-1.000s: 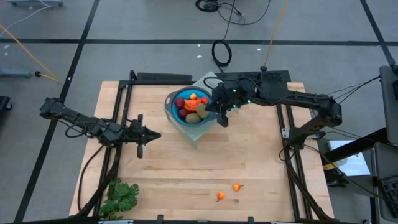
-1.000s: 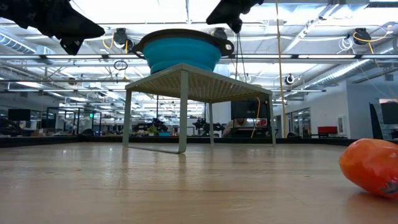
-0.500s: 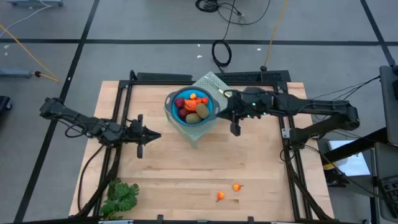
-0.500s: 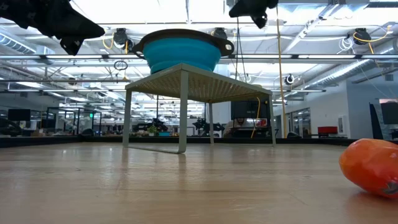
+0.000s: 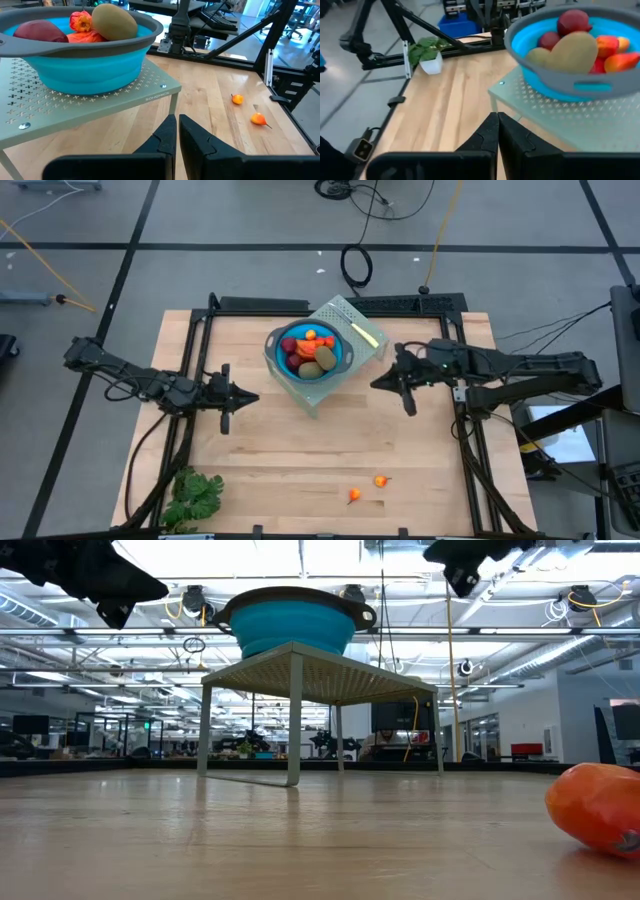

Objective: Pick & Place Fruit
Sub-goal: Put the peach into the collapsible colander on the shelf

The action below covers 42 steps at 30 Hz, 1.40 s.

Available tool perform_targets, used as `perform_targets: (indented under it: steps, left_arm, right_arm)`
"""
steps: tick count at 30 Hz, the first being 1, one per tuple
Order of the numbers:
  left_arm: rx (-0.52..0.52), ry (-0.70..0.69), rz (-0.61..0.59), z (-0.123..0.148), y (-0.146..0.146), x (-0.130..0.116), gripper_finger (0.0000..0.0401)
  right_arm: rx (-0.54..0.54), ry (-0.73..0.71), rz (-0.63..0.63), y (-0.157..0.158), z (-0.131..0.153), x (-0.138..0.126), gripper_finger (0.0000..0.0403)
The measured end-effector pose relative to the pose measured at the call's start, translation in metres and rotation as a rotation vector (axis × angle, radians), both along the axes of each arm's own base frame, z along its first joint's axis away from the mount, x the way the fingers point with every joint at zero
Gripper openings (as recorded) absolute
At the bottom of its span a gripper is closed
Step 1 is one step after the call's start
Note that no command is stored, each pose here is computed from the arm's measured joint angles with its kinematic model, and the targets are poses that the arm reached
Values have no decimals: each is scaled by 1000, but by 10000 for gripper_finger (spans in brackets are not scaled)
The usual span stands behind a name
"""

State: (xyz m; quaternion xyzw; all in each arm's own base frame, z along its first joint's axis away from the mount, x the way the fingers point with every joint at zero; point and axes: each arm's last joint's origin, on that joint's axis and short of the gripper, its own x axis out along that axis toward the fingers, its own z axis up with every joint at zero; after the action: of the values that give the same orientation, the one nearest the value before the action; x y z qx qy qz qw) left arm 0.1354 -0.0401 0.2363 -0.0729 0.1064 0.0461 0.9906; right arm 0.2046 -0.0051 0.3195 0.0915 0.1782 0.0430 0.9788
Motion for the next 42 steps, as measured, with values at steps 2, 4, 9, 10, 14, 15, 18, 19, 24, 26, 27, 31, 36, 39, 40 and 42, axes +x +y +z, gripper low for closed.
perform_targets:
  steps: [2, 4, 9, 10, 14, 15, 18, 19, 24, 26, 27, 31, 36, 39, 40, 42]
  left_arm:
    - [0, -1, 0, 0, 0, 0, 19]
    - [-1, 0, 1, 0, 0, 0, 19]
    - [-4, -1, 4, 0, 0, 0, 19]
    - [-4, 0, 4, 0, 0, 0, 19]
    - [-4, -1, 5, 0, 0, 0, 19]
    - [-6, -1, 5, 0, 0, 0, 19]
    - [-27, -2, 10, 0, 0, 0, 19]
    - [-32, -3, 11, 0, 0, 0, 19]
    - [-62, -5, 18, 0, 0, 0, 19]
    - [-70, -6, 20, 0, 0, 0, 19]
    - [-70, -6, 20, 0, 0, 0, 19]
    - [-70, -6, 20, 0, 0, 0, 19]
    - [-73, -6, 21, 0, 0, 0, 19]
    - [-76, -7, 22, 0, 0, 0, 19]
    - [-78, -6, 22, 0, 0, 0, 19]
    - [-88, -7, 25, 0, 0, 0, 19]
  right_arm:
    - [19, -11, 4, 2, -7, -8, 1]
    - [28, -30, 17, 5, -14, -14, 1]
    - [35, -57, 75, 12, -28, -28, 1]
    - [36, -58, 81, 14, -31, -30, 1]
    - [33, -60, 106, 17, -38, -37, 1]
    - [34, -59, 110, 18, -40, -39, 1]
    - [33, -57, 125, 20, -45, -43, 1]
    - [33, -59, 130, 21, -46, -44, 1]
    - [30, -63, 151, 24, -52, -49, 1]
    - [31, -63, 155, 24, -56, -52, 0]
    - [30, -62, 157, 25, -58, -53, 0]
    - [32, -110, 173, 27, -61, -55, 0]
    - [31, -189, 260, 36, -65, -53, 0]
    - [-1, -215, 334, 44, -65, -50, 0]
    - [-11, -225, 352, 47, -64, -48, 0]
    - [-18, -235, 378, 52, -65, -45, 0]
